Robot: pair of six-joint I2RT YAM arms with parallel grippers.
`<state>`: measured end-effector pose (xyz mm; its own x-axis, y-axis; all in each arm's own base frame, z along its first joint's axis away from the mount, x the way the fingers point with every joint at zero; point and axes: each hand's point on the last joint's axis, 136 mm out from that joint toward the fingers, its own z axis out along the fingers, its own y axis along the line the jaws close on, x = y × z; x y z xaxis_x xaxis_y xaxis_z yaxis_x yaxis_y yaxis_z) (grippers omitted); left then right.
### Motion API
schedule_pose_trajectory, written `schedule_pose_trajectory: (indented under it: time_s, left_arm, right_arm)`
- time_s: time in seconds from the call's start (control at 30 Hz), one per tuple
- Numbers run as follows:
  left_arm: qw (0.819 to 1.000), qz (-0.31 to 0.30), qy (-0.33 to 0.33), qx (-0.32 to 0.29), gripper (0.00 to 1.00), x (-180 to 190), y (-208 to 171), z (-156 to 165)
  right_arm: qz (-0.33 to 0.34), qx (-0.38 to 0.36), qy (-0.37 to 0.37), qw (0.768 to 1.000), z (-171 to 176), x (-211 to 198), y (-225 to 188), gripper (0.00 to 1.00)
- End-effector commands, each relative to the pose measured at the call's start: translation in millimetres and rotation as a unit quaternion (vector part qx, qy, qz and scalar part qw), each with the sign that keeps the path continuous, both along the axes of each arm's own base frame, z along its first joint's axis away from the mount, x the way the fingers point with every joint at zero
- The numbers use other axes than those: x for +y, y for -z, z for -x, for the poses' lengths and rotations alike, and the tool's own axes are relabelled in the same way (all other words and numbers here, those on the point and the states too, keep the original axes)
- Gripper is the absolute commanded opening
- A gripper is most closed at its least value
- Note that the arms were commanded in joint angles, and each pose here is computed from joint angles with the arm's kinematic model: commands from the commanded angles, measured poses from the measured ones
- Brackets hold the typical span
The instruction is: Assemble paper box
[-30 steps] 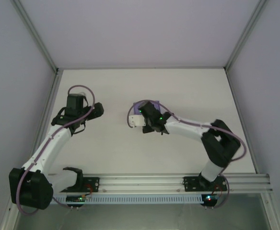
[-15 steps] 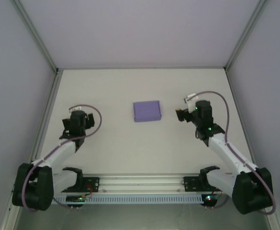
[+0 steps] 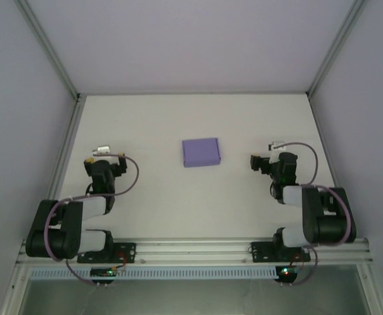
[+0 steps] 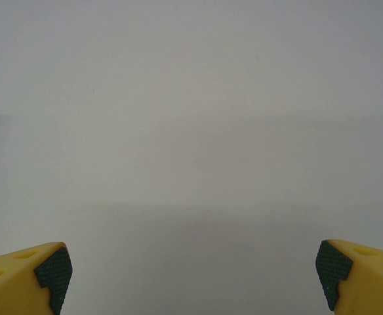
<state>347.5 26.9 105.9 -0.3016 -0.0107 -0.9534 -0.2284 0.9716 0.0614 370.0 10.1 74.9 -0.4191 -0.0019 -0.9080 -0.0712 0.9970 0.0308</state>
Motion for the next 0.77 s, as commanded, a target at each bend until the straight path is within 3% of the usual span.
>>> schedule_pose_trajectory:
  time_s: [0.0, 0.07, 0.13, 0.2, 0.3, 0.73]
  left_arm:
    - [0.996, 0.010, 0.046, -0.082, 1.00, -6, -21, -7]
    - [0.992, 0.011, 0.027, -0.126, 0.99, 5, -18, -10]
    - [0.998, 0.026, 0.033, -0.050, 1.00, 1, 1, -15]
    - [0.999, 0.039, -0.004, -0.028, 0.99, 16, 2, -32]
    - [0.999, 0.023, 0.046, 0.005, 1.00, -3, 9, -42]
    - [0.999, 0.026, 0.044, -0.003, 0.99, -1, 8, -44]
  right_arm:
    - [-0.025, -0.054, -0.006, 0.998, -15, -1, -15, 0.99]
    - [-0.010, -0.017, 0.030, 0.999, -19, -19, -5, 0.99]
    - [-0.015, -0.023, 0.032, 0.999, -23, -11, -8, 0.99]
    - [0.008, -0.018, 0.030, 0.999, -22, -13, -6, 0.99]
    - [-0.007, -0.016, 0.032, 0.999, -22, -11, -6, 0.99]
    - [0.003, -0.023, 0.040, 0.999, -22, -13, -8, 0.99]
